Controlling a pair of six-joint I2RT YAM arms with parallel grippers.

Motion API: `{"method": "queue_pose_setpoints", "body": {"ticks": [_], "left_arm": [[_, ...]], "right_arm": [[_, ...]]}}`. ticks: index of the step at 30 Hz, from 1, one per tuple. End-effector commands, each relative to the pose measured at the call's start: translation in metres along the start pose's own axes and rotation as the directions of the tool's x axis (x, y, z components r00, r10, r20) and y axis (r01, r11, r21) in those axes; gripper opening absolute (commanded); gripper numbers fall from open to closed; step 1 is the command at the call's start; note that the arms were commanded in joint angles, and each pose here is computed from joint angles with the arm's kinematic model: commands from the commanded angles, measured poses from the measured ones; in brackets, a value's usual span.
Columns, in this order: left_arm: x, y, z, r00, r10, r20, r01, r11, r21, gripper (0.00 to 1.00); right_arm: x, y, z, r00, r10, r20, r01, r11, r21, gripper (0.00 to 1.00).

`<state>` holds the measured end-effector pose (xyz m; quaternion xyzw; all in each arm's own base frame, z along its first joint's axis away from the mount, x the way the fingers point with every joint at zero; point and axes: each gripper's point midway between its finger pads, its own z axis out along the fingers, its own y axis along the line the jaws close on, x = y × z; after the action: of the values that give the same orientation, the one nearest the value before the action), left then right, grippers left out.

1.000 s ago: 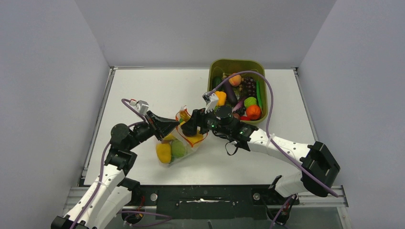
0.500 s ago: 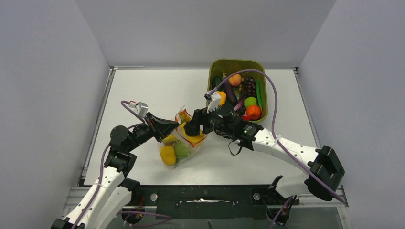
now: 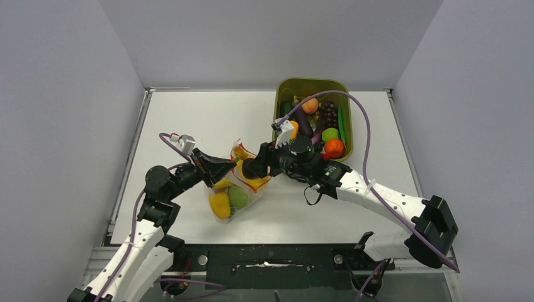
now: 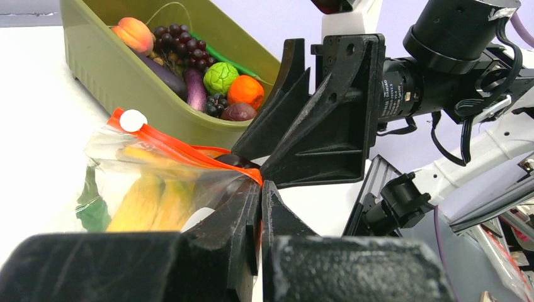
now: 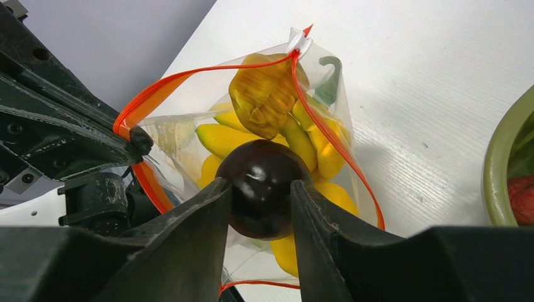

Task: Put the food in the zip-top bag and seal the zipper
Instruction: Place the fake fruit in the zipper food storage bag.

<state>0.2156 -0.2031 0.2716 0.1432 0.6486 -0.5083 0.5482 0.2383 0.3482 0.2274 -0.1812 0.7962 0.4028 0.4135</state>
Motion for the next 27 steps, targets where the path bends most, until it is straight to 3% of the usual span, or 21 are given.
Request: {"method": "queue_pose_setpoints", "body": {"ticks": [1, 11, 17, 22, 27], "left_arm": [[-0.030, -0.022, 0.000, 0.991, 0.089, 0.104, -0.097, 0.993, 0.071, 0.00], [-0.031, -0.022, 0.000, 0.990, 0.094, 0.105, -0.102, 0.992, 0.072, 0.00], [-0.032, -0.023, 0.001, 0.990, 0.095, 0.105, -0.103, 0.992, 0.076, 0.00], [-0.033, -0.026, 0.000, 0.990, 0.095, 0.107, -0.104, 0.991, 0.082, 0.00], [-0.032, -0.027, -0.003, 0.988, 0.099, 0.114, -0.109, 0.991, 0.079, 0.00]], "right_arm": [[-0.030, 0.019, -0.005, 0.996, -0.008, 0.089, 0.014, 0.998, -0.066, 0.37], [-0.017, 0.030, 0.012, 0.998, 0.043, 0.035, -0.037, 0.989, -0.143, 0.26], [-0.008, 0.039, 0.020, 0.997, 0.071, 0.004, -0.069, 0.981, -0.183, 0.25], [-0.006, 0.039, 0.021, 0.999, 0.052, -0.011, -0.053, 0.985, -0.166, 0.30], [-0.029, 0.021, 0.005, 0.999, -0.022, 0.032, 0.023, 0.999, -0.049, 0.39]]}}
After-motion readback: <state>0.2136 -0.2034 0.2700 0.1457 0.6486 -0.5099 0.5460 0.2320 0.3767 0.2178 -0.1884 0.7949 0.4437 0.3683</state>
